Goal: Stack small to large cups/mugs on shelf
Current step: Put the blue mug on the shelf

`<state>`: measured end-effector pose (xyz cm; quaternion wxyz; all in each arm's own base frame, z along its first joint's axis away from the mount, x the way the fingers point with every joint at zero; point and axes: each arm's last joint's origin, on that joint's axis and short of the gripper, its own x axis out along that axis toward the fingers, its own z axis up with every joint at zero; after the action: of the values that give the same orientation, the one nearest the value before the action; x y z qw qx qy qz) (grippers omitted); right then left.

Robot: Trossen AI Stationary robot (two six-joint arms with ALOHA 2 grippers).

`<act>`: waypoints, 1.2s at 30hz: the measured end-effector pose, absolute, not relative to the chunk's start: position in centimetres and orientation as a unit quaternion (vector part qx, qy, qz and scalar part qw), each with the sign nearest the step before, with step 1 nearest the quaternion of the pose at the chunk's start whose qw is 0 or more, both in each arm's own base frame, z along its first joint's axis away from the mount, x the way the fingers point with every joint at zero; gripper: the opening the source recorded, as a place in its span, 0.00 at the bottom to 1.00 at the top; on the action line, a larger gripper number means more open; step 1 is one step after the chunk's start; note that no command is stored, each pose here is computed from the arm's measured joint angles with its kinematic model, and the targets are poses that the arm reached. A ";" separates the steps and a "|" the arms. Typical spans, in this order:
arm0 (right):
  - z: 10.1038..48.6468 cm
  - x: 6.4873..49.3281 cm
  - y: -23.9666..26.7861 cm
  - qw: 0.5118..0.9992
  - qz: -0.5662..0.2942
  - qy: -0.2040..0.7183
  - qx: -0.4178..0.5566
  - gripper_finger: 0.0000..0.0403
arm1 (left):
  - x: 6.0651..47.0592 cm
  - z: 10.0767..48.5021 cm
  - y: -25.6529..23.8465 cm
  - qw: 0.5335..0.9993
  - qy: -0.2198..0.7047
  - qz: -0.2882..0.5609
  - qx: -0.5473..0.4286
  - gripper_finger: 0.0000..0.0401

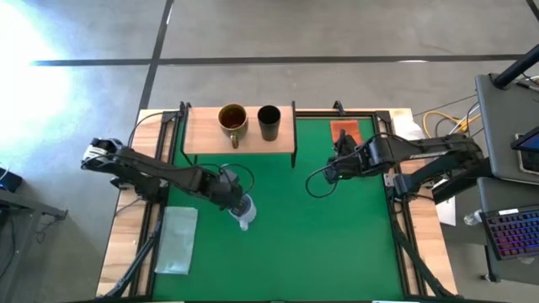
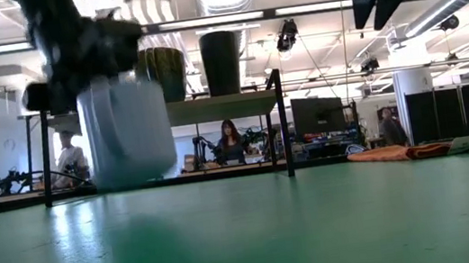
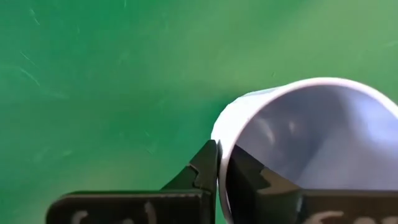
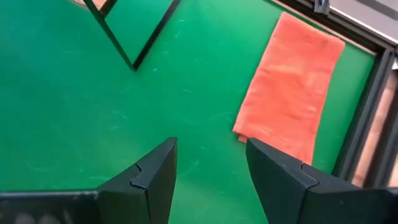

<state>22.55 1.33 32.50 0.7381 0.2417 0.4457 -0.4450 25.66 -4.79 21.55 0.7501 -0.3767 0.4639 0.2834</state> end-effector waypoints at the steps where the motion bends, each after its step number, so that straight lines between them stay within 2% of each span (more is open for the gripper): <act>1: 32.5 22.5 1.3 0.740 -0.444 0.443 0.244 0.46 | 25.6 22.7 -4.7 0.753 0.465 0.280 -0.373 0.01; 9: 32.3 22.6 1.2 0.754 -0.448 0.414 0.244 0.46 | 20.6 34.3 -2.8 0.747 0.504 0.329 -0.281 0.00; 12: 32.4 22.8 1.2 0.761 -0.449 0.402 0.239 0.46 | 18.4 37.0 -1.6 0.741 0.501 0.374 -0.246 0.00; 14: 32.5 23.1 1.2 0.769 -0.443 0.395 0.238 0.46 | 17.8 38.1 -0.5 0.763 0.469 0.368 -0.250 0.00; 23: 32.8 23.6 1.3 0.780 -0.430 0.378 0.252 0.46 | 14.2 38.3 7.5 0.702 0.478 0.473 -0.235 0.00; 31: 32.8 23.6 1.3 0.779 -0.432 0.376 0.257 0.46 | 14.4 38.2 12.0 0.738 0.485 0.422 -0.207 0.00; 36: 32.8 23.7 1.4 0.778 -0.433 0.369 0.266 0.46 | 15.3 36.6 14.3 0.717 0.543 0.397 -0.181 0.00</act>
<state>23.70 1.35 32.85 0.7783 0.2659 0.3689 -0.4331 15.27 14.31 36.58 0.7173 -0.1808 0.5433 0.3971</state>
